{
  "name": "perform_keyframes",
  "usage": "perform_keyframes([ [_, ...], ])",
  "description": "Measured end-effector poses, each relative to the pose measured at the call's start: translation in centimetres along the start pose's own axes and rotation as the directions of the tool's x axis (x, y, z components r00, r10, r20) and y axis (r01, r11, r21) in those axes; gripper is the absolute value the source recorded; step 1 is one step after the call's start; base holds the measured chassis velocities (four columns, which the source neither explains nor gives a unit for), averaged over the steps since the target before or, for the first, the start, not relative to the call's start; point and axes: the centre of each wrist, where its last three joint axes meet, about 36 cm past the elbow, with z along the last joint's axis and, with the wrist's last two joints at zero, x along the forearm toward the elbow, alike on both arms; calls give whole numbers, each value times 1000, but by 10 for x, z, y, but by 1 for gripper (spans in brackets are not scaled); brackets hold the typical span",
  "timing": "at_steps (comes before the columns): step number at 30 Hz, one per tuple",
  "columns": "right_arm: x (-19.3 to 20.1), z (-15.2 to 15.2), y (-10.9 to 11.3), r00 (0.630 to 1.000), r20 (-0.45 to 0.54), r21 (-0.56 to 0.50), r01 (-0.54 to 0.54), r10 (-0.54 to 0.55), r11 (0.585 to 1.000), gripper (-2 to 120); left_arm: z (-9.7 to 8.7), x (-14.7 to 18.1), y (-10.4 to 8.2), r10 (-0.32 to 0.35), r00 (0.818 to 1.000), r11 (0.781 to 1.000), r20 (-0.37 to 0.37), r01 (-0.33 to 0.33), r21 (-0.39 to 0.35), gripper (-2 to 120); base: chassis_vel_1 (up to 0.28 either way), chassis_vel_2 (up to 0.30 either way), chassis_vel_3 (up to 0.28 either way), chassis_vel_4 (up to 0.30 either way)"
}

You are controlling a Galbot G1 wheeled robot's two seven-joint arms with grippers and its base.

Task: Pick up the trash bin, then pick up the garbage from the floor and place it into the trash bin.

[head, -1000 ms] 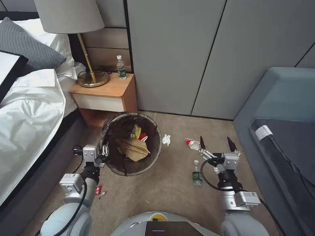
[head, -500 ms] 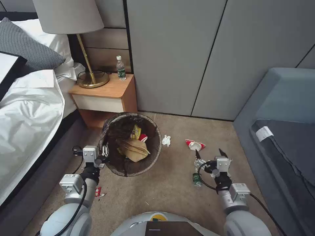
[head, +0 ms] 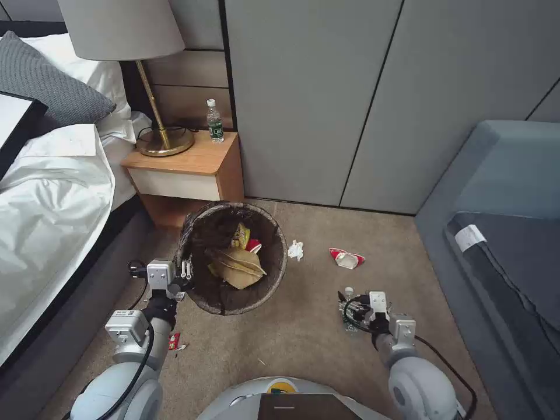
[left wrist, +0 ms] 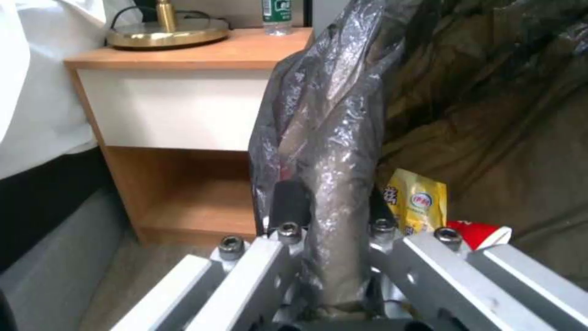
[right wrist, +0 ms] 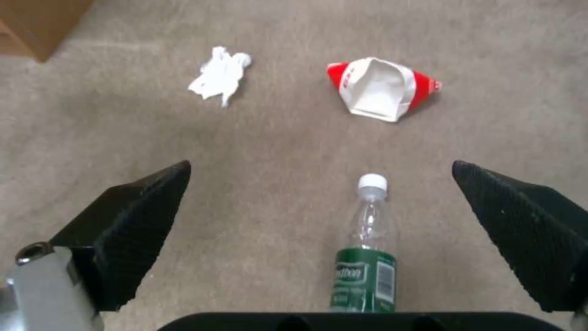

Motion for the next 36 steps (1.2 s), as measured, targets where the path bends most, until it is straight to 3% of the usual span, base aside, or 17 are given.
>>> perform_keyframes([
  [16, -97, 23, -28, 985, -140, -36, -102, 96, 994, 100, 2, 3, 0, -13, 1000, 1000, -17, 12, -3, 3, 0, 0, 0, 0],
  [36, -121, 49, -9, 973, -214, -39, -98, 87, 994, 100, 2, 3, 0, -20, 1000, 1000, -13, 20, -3, 3, 0, 0, 0, 0],
])
